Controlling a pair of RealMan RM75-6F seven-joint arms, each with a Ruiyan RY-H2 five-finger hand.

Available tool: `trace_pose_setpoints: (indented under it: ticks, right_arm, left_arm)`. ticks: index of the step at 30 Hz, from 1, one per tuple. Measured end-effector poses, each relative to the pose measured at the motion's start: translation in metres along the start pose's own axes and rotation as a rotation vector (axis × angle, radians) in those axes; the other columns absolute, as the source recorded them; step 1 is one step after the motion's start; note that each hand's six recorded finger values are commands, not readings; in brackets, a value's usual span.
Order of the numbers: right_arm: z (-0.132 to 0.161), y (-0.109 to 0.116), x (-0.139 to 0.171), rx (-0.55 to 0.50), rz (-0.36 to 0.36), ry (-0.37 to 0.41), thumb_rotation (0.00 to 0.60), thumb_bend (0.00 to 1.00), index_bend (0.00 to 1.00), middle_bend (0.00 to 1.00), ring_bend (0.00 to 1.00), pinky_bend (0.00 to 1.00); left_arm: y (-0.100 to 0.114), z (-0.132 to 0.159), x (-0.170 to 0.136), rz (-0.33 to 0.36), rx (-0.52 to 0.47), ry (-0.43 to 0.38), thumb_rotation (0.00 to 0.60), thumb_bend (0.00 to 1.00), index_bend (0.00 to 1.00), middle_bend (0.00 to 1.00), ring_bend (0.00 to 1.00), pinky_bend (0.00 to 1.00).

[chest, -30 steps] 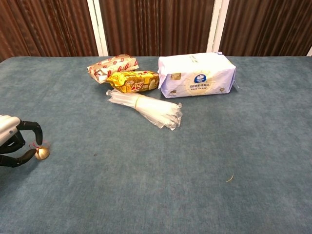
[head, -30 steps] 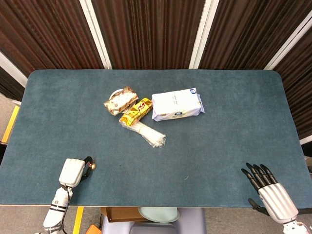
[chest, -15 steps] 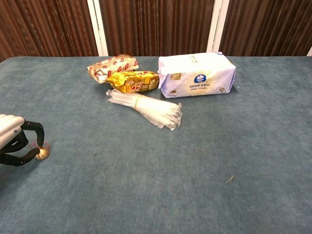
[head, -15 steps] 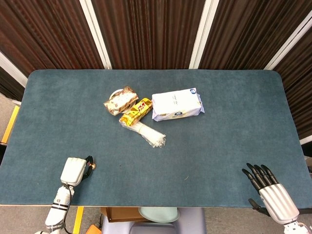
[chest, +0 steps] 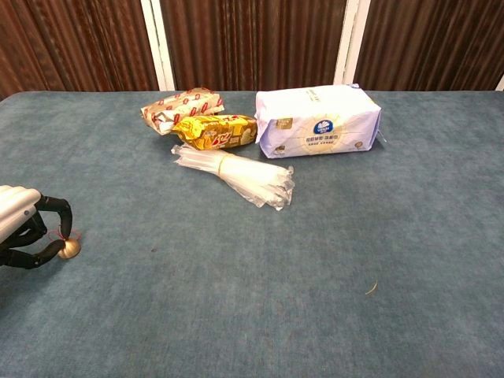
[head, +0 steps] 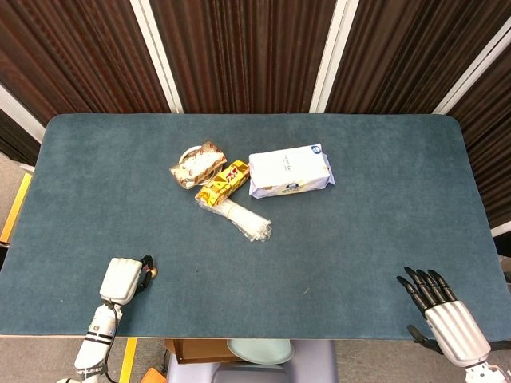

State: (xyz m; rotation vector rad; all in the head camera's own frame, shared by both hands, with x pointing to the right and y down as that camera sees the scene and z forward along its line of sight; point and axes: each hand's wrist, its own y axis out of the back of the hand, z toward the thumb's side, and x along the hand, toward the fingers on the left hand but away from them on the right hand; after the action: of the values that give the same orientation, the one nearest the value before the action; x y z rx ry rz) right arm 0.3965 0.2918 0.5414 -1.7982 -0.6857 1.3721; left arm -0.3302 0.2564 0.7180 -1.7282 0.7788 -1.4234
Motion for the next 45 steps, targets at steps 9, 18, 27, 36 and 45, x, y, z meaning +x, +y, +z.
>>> trace_pose_setpoints:
  ticks: [9,18,27,36,45]
  right_arm:
    - [0.0001,-0.0009,-0.0003,0.005,0.004,-0.003,0.600,0.36,0.00,0.00,0.00,0.00]
    - [-0.0003,-0.0003,0.0001,0.003,0.002,-0.004,0.600,0.36,0.00,0.00,0.00,0.00]
    - [0.0000,-0.0006,0.0003,0.005,0.002,-0.003,0.600,0.36,0.00,0.00,0.00,0.00]
    - [0.0001,-0.0009,0.0002,0.007,0.002,-0.004,0.600,0.36,0.00,0.00,0.00,0.00]
    - [0.0006,-0.0010,0.0006,0.008,0.001,-0.002,0.600,0.36,0.00,0.00,0.00,0.00]
  left_arm:
    - [0.0010,0.0002,-0.0007,0.001,0.001,-0.001,0.600,0.43,0.58,1.00,1.00,1.00]
    - [-0.0006,0.0032,-0.0003,-0.006,0.008,-0.006,0.600,0.43,0.62,1.00,1.00,1.00]
    - [-0.0001,0.0037,0.0003,0.002,0.007,-0.003,0.600,0.44,0.78,1.00,1.00,1.00]
    - [0.0015,0.0036,0.0004,0.014,0.002,-0.004,0.600,0.43,0.86,1.00,1.00,1.00]
    - [0.0032,0.0032,0.0006,0.031,-0.001,-0.004,0.600,0.43,0.90,1.00,1.00,1.00]
